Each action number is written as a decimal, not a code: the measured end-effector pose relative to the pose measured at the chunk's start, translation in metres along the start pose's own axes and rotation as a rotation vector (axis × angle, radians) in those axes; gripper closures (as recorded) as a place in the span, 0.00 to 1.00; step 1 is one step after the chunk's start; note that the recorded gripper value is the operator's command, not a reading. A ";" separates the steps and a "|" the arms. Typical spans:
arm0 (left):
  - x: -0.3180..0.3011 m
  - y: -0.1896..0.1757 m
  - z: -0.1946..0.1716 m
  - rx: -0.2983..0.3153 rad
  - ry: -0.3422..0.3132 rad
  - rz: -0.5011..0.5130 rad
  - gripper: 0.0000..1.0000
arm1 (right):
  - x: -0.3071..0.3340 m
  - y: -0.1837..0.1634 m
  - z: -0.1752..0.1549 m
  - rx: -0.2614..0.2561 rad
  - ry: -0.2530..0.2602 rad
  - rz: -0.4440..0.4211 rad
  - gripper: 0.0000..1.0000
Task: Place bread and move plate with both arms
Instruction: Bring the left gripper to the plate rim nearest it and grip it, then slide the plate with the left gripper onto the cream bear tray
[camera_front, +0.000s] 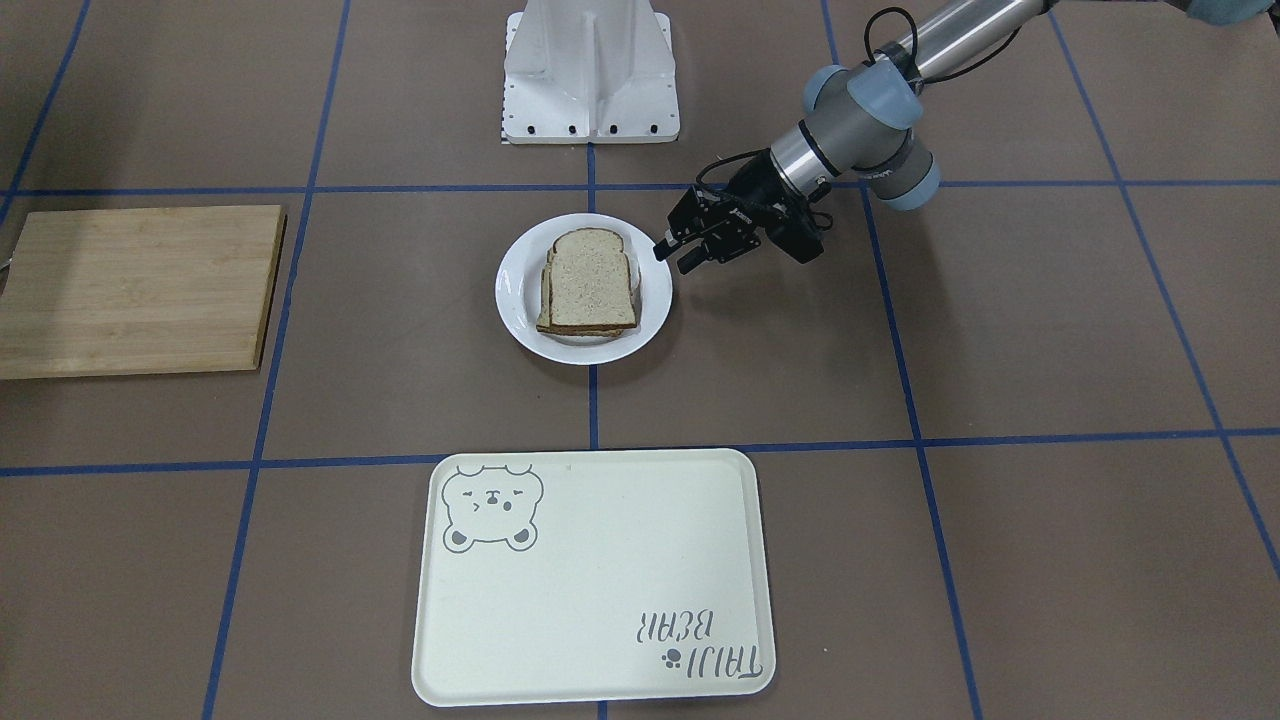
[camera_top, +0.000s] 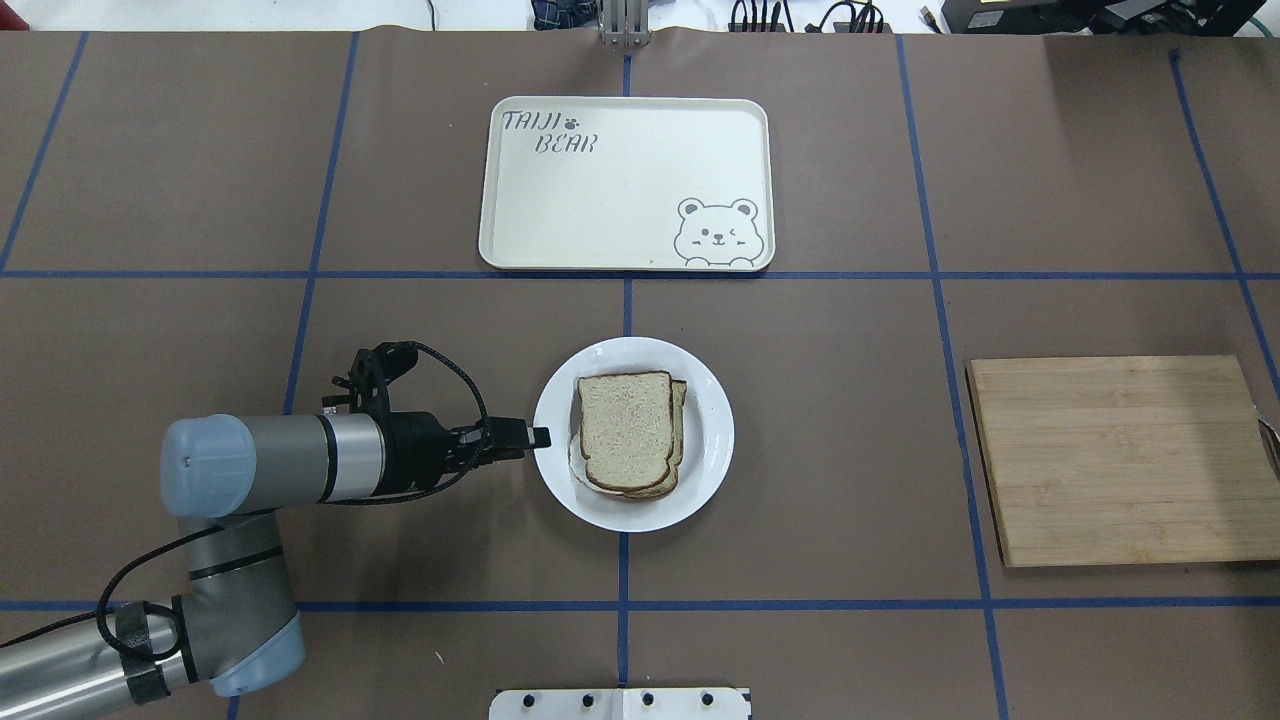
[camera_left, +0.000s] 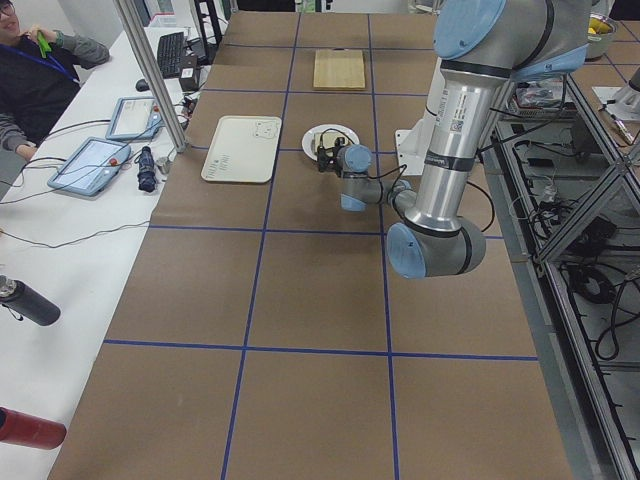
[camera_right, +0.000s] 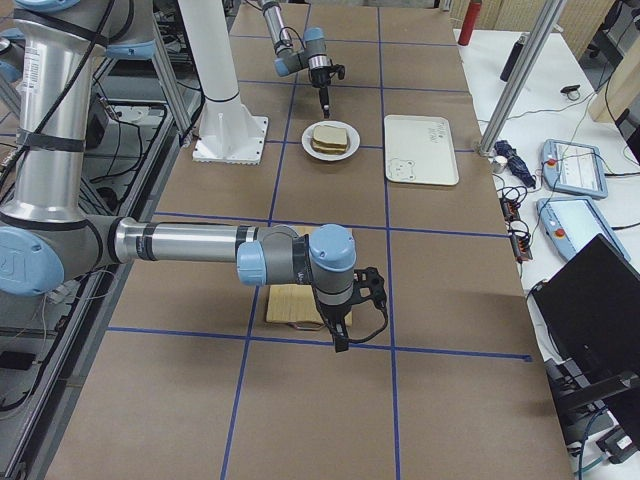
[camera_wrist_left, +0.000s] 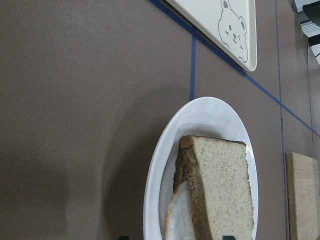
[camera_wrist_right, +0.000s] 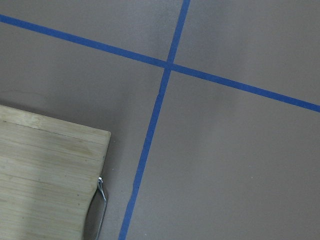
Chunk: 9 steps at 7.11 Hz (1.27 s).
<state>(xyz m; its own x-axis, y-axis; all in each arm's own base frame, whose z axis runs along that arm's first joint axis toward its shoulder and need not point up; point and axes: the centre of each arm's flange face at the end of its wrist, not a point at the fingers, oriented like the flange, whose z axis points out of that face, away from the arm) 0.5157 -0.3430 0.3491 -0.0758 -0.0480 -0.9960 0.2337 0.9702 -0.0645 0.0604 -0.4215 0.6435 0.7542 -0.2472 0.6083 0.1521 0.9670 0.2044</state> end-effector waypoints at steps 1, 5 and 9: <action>-0.001 0.000 0.002 -0.001 -0.001 0.000 0.45 | 0.000 -0.001 0.000 0.000 0.000 -0.001 0.00; -0.003 -0.001 0.016 -0.001 -0.012 -0.001 0.53 | 0.000 -0.003 0.001 -0.001 0.002 0.003 0.00; -0.005 0.002 0.025 -0.007 -0.019 -0.002 0.57 | 0.001 -0.003 0.002 -0.004 -0.001 0.015 0.00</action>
<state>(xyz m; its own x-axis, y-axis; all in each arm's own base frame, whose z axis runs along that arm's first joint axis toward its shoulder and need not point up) 0.5413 -0.3467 0.3528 -0.0578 -0.0542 -0.9969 0.2265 0.9718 -0.0660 0.0597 -0.4250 0.6453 0.7557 -0.2326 0.6122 0.1429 0.9709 0.1923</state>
